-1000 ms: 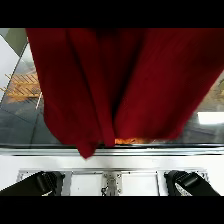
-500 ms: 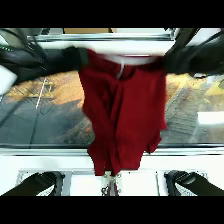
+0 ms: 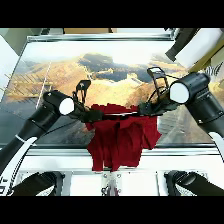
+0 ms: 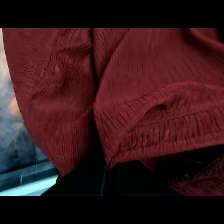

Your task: Fold the clothes and pants, and hang the long-sleeved shirts on hangers.

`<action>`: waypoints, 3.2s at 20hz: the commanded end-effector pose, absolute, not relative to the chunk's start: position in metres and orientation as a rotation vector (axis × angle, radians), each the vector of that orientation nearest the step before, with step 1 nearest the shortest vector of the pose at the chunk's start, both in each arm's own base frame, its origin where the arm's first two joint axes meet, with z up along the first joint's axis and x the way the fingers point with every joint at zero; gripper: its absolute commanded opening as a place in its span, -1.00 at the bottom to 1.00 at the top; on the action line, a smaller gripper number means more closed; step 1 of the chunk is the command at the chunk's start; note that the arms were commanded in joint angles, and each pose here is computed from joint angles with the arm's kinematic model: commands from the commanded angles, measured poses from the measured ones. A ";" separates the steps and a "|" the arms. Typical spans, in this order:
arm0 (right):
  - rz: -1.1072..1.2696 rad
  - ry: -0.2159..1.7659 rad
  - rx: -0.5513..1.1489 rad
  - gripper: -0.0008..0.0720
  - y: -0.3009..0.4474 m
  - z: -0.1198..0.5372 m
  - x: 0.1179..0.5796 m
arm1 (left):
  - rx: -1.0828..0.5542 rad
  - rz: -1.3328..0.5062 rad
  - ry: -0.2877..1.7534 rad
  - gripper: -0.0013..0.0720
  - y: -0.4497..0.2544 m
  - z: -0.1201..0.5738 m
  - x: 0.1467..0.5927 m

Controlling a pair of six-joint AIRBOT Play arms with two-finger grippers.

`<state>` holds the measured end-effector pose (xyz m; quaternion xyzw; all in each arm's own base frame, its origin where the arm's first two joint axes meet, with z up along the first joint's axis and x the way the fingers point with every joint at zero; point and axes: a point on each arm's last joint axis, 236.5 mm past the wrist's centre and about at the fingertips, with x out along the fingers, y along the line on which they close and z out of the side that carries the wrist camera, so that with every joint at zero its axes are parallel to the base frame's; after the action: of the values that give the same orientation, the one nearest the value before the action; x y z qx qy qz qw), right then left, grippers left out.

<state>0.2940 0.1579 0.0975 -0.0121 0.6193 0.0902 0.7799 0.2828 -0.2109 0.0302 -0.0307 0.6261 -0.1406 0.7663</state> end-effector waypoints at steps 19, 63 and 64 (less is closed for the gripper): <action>0.186 1.279 0.076 -0.91 0.180 0.085 0.309 | 0.098 0.063 1.085 0.77 -0.021 0.083 0.386; 0.185 1.280 0.076 -0.91 0.180 0.085 0.309 | 0.275 0.269 1.131 -0.90 0.174 -0.043 0.497; 0.185 1.280 0.076 -0.91 0.180 0.085 0.309 | 0.271 0.278 1.104 -0.91 0.173 -0.023 0.495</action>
<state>0.3093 0.1802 0.0852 0.0354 0.5954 0.0869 0.7979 0.4940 0.1722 -0.0658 0.1241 0.5508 0.1205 0.8165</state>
